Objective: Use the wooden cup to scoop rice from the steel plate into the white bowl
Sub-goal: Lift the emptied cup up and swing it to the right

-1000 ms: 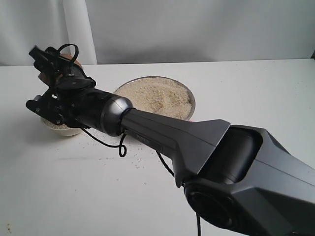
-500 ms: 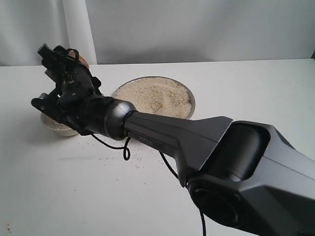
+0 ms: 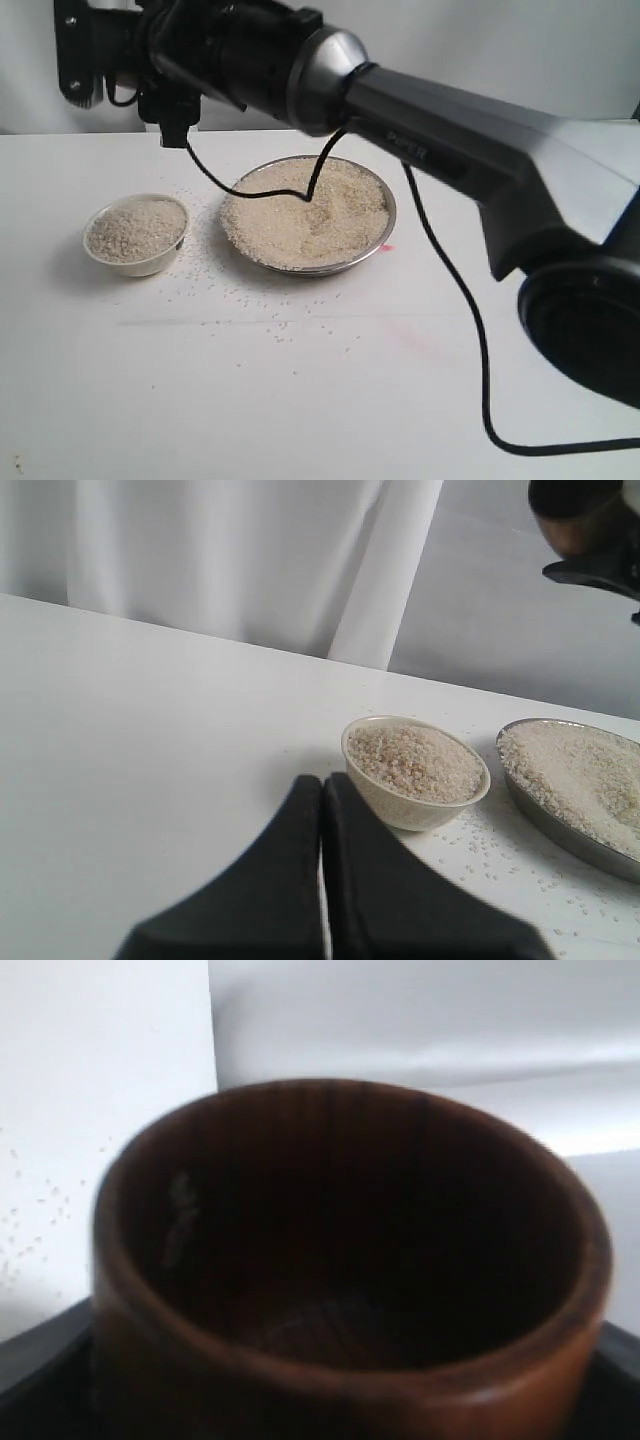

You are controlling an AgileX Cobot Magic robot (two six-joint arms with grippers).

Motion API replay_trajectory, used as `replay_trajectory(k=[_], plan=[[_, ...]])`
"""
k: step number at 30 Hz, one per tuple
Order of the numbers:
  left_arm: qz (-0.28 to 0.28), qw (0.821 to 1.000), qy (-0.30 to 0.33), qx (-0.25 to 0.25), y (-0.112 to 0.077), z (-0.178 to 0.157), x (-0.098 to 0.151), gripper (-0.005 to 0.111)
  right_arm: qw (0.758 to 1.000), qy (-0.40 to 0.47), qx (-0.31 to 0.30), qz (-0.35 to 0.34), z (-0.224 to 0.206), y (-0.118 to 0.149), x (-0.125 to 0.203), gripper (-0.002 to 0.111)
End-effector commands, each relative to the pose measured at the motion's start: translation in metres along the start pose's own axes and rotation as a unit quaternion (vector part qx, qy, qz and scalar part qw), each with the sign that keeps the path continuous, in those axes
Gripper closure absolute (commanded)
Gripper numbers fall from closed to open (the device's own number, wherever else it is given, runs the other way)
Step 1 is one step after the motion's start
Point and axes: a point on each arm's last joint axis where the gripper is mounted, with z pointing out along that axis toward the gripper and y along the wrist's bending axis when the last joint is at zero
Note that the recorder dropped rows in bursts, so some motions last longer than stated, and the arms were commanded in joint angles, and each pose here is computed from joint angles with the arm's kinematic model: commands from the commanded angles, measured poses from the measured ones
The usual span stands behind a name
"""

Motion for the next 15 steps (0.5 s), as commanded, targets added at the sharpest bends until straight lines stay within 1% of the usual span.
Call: replay_trajectory(k=[1,4,7,9,15], plan=[[-0.003,1.0,0.0,0.003,0.0,0.0,0.0,0.107,0.997,0.03,-0.046,0.048,-0.007,-0.01,0.019,0.108],[-0.003,1.0,0.0,0.003,0.0,0.0,0.0,0.107,0.993,0.065,-0.074,0.065,-0.005,-0.008,0.033,0.108],[-0.003,1.0,0.0,0.003,0.0,0.0,0.0,0.107,0.985,0.083,-0.109,0.101,-0.004,-0.006,0.045,0.108],[-0.003,1.0,0.0,0.003,0.0,0.0,0.0,0.107,0.981,0.095,-0.127,0.112,-0.003,-0.006,0.055,0.108],[-0.003,1.0,0.0,0.003,0.0,0.0,0.0,0.107,0.966,0.145,-0.164,0.139,-0.003,-0.008,0.081,0.108]])
